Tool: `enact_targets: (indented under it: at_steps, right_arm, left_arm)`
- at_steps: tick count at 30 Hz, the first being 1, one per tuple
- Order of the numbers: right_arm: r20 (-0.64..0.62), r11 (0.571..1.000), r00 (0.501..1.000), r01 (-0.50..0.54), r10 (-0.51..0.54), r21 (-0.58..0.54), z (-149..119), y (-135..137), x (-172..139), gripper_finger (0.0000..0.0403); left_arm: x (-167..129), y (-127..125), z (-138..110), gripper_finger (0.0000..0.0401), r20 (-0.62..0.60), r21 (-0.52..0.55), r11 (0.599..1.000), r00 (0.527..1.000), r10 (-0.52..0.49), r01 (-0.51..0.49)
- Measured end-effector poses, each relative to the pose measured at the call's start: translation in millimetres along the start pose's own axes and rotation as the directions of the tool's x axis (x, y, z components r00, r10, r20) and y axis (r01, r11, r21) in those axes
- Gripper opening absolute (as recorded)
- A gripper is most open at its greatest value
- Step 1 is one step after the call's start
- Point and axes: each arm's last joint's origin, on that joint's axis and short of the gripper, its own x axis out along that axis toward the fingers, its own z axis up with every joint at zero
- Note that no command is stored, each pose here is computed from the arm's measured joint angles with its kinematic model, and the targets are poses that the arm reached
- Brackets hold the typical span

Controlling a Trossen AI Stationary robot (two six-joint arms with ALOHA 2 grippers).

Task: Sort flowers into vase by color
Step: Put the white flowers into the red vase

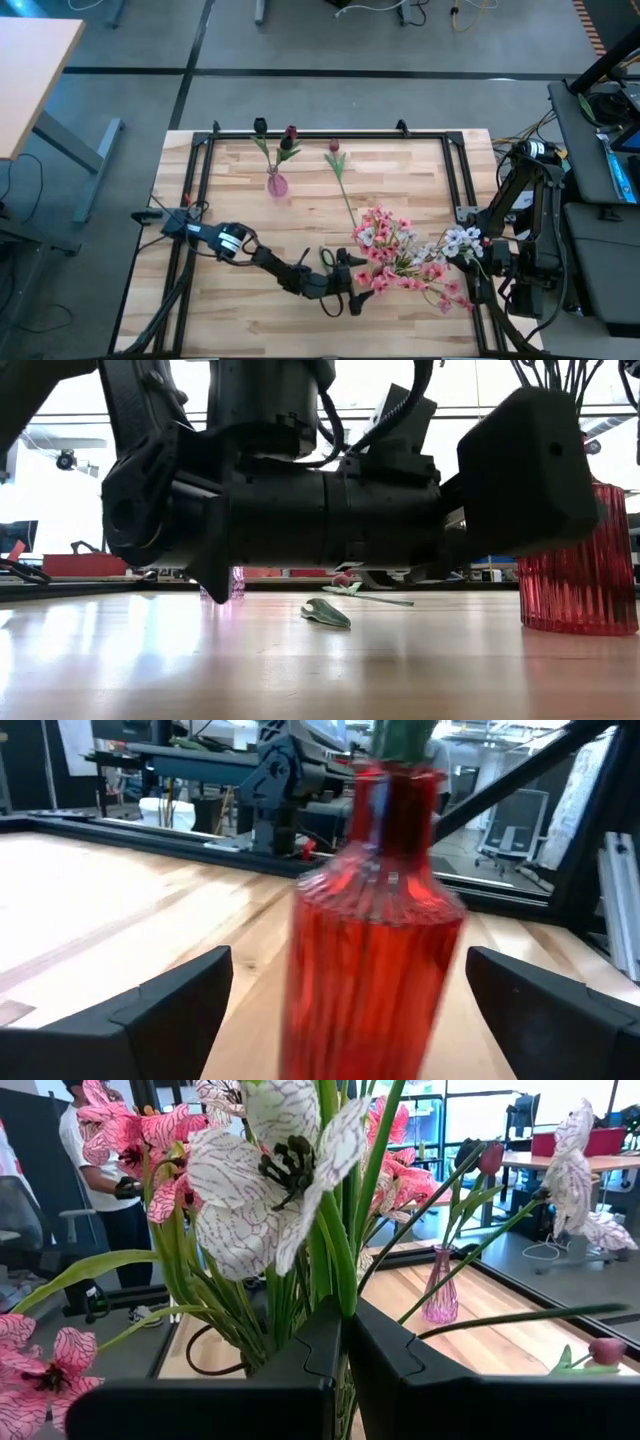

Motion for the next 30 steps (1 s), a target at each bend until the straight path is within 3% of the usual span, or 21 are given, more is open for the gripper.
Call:
enact_targets:
  at_steps: [30]
  right_arm:
    - [-0.012,1.000,1.000,0.000,0.000,-0.008,-0.3,0.2,0.0,0.0012]
  left_arm:
    - [14.2,5.9,2.6,0.0385,-0.036,0.022,0.997,0.997,-0.074,0.075]
